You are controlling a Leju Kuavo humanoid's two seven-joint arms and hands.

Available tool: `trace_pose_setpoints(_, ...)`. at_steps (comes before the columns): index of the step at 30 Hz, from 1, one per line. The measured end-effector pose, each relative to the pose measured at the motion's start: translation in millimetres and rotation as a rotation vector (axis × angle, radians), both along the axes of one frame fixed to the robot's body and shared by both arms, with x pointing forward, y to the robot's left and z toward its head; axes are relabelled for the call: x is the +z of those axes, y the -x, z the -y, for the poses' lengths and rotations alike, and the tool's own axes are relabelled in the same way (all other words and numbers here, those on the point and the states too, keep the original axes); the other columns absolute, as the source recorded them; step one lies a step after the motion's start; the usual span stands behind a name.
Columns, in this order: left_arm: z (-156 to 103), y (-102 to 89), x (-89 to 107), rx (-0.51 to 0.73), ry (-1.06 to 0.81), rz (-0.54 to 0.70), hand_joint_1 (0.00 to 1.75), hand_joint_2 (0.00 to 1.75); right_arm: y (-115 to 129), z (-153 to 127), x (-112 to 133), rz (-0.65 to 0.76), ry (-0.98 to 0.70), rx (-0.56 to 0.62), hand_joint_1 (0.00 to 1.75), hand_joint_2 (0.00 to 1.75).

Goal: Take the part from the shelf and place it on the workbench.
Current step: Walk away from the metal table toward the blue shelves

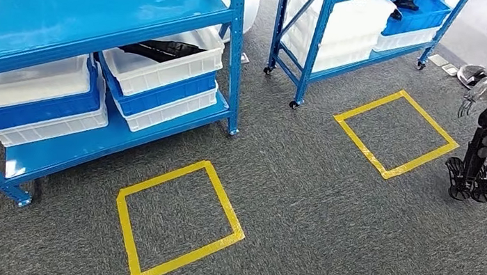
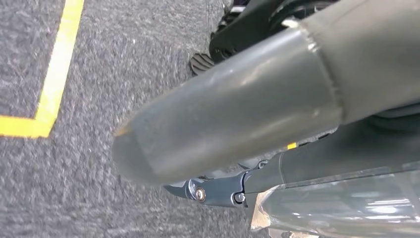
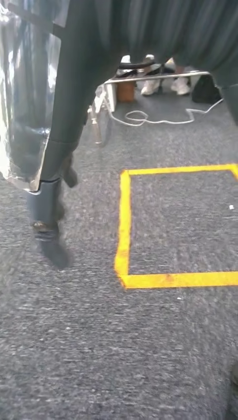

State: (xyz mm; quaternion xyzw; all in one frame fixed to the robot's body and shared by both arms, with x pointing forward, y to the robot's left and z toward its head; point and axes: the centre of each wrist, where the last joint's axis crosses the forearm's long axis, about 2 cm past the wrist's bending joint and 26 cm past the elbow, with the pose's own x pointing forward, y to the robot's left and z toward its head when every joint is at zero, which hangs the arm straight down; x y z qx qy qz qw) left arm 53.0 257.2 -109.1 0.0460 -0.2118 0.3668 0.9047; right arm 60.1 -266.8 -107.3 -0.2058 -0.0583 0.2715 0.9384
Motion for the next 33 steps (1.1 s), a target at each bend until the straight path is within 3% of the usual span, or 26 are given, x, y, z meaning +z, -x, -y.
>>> trace_pose_setpoints(10,0.3,1.5,-0.2,-0.001,0.001,0.001,0.00,0.00,2.5,-0.7,-0.3,0.001,-0.004,-0.002,0.00,1.75)
trace_pose_setpoints(14,-0.8,3.7,-0.5,-0.001,-0.006,0.003,0.00,0.00,2.3,-2.2,-0.2,0.014,-0.015,0.003,0.00,0.00)
trace_pose_setpoints(33,1.4,-1.6,0.3,0.003,-0.021,0.019,0.00,0.00,-2.3,-1.5,0.5,0.041,-0.016,0.005,0.00,0.00)
